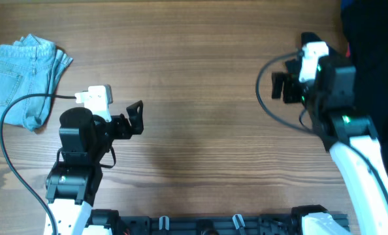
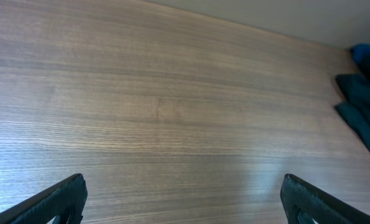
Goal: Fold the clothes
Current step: 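Reach the right gripper to the black shorts in the right pile and grasp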
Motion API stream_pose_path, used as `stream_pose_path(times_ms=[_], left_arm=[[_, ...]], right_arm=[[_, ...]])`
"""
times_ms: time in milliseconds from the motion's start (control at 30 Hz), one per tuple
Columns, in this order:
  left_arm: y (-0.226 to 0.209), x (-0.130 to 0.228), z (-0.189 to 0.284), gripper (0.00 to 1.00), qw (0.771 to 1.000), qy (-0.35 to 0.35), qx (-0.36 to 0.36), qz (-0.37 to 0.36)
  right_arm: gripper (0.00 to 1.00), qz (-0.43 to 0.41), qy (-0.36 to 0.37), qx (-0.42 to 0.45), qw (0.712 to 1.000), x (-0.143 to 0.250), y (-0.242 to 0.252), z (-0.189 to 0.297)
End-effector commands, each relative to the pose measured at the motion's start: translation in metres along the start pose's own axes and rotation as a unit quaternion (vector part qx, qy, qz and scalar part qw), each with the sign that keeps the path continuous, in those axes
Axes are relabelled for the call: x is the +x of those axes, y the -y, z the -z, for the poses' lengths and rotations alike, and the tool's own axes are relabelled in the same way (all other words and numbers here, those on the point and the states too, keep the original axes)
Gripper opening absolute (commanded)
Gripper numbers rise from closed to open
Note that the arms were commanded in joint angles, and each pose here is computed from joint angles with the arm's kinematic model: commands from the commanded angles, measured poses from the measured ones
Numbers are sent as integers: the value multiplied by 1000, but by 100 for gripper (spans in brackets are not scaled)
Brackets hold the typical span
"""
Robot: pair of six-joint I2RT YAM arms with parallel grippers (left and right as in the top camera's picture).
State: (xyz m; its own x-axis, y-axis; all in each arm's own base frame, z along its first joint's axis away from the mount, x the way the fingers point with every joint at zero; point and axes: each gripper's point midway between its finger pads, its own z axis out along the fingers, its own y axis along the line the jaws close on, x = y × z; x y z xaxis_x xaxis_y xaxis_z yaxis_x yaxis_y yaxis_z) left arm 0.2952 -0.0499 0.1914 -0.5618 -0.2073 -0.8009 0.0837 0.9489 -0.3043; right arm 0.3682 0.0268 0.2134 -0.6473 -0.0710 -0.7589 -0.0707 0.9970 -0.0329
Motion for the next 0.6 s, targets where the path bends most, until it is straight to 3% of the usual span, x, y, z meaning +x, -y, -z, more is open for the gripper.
stream_pose_path(times_ms=[0,67,167,300,433,567], left_arm=[[9,-13,4,100,1000,18,21,7],[9,-17,4,100,999,25,21,5],[9,-16,4,100,999,24,22,16],[9,-16,4,100,999,23,22,43],[9,-15,4,100,999,22,22,43],[9,-15,4,100,999,21,22,43]], right_arm=[[100,-45,-37,127,990,14,57,-35],[100,-73,-91,160,980,46,93,-67],[100,-27,-148,169,974,81,119,-106],[100,8,-216,145,965,129,115,-145],[98,2,-217,107,970,143,103,-171],[54,0,-221,108,969,151,103,-179]])
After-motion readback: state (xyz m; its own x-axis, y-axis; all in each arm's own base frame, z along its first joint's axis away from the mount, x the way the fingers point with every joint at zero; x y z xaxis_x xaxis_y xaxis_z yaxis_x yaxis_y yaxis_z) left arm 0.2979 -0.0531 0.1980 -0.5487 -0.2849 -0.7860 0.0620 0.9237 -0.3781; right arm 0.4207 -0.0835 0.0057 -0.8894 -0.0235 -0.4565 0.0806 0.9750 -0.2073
